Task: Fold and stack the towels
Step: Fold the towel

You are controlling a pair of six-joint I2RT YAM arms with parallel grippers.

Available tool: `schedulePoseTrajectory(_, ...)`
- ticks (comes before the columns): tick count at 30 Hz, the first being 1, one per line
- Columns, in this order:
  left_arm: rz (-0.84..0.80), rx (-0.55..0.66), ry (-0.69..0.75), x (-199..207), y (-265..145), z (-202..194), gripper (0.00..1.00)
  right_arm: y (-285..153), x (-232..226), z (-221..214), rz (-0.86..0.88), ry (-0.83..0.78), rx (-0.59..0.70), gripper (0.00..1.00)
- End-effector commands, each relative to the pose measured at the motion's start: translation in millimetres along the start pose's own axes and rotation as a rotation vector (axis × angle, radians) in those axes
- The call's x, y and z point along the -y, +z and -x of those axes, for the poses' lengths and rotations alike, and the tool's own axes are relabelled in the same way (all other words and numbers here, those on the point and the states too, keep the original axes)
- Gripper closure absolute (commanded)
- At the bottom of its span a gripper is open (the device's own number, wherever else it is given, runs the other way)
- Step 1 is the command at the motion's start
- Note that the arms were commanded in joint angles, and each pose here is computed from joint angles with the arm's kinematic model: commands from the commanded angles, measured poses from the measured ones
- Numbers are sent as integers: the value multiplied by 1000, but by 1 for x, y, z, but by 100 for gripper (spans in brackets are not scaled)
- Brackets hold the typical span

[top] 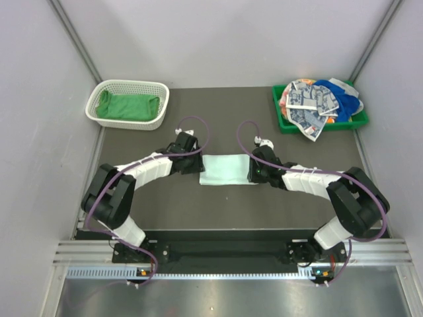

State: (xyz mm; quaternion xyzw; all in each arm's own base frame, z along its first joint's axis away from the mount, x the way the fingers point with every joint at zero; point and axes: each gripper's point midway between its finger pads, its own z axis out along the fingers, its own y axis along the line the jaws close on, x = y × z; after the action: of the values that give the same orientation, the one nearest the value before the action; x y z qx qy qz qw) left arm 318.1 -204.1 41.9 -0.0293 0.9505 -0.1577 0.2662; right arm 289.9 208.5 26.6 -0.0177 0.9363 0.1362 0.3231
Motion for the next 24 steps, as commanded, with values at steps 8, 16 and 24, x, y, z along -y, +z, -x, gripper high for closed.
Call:
schedulePoseTrajectory(8,-79,-110,-15,14,23,-3,45,1,4,1,3,11,11,74)
schedulePoseTrajectory(16,-30,-189,-12,4,39,-31,52,-6,3,7,6,6,30,73)
schedulePoseTrajectory(24,45,-212,11,0,49,-48,97,-11,-1,12,25,2,39,73)
